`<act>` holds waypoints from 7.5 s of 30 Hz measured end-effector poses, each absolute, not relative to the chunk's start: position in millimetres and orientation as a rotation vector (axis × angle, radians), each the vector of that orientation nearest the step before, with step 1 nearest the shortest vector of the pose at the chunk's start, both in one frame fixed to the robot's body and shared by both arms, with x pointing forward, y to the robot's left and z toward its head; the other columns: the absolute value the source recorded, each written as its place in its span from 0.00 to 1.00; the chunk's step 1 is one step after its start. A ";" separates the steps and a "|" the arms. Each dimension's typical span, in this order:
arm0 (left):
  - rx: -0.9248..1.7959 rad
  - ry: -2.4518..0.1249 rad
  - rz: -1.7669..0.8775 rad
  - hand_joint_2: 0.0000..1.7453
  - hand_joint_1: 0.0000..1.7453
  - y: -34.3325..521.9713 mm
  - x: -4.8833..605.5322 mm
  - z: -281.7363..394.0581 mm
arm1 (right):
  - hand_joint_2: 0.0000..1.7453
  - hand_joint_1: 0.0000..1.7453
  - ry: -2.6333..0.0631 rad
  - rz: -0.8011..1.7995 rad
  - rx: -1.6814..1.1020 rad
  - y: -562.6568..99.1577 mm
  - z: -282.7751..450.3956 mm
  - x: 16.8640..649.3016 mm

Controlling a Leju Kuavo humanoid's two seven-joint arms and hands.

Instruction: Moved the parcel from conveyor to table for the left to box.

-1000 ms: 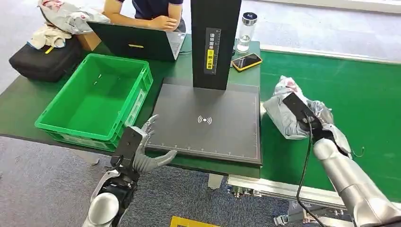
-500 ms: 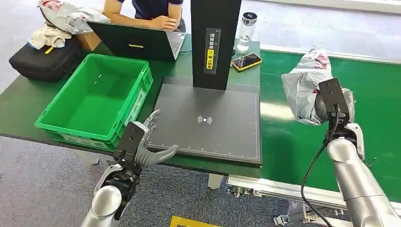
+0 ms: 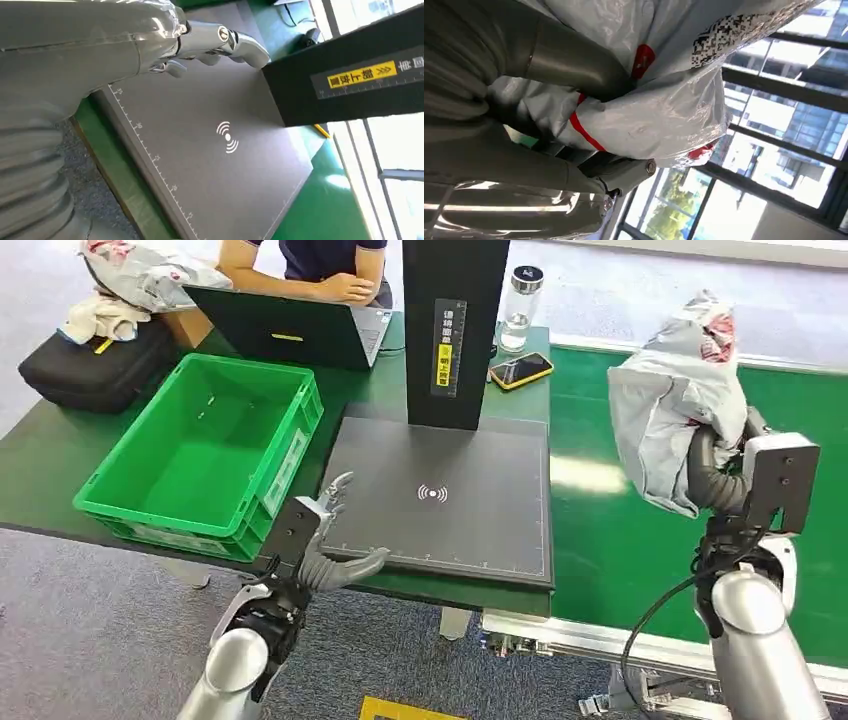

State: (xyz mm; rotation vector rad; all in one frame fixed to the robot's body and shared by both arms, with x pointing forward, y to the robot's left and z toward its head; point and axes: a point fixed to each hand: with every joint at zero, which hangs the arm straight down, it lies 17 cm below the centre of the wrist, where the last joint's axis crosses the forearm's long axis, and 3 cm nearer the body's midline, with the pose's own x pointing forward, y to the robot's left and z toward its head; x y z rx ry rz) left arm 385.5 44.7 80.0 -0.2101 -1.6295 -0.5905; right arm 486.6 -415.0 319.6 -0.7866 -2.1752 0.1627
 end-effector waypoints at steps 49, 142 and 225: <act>-0.337 -1.587 -0.728 1.00 0.00 6.6 371.5 73.4 | 1.00 1.00 -1.781 0.587 -0.289 -250.9 187.6 542.0; -0.299 -1.556 -0.759 1.00 0.00 5.5 373.8 58.2 | 1.00 0.00 -2.212 0.067 -0.282 -315.1 271.8 419.5; 0.265 -1.399 -1.952 1.00 0.00 -89.6 375.1 0.3 | 1.00 0.00 -2.015 -0.443 0.130 -320.9 199.4 381.0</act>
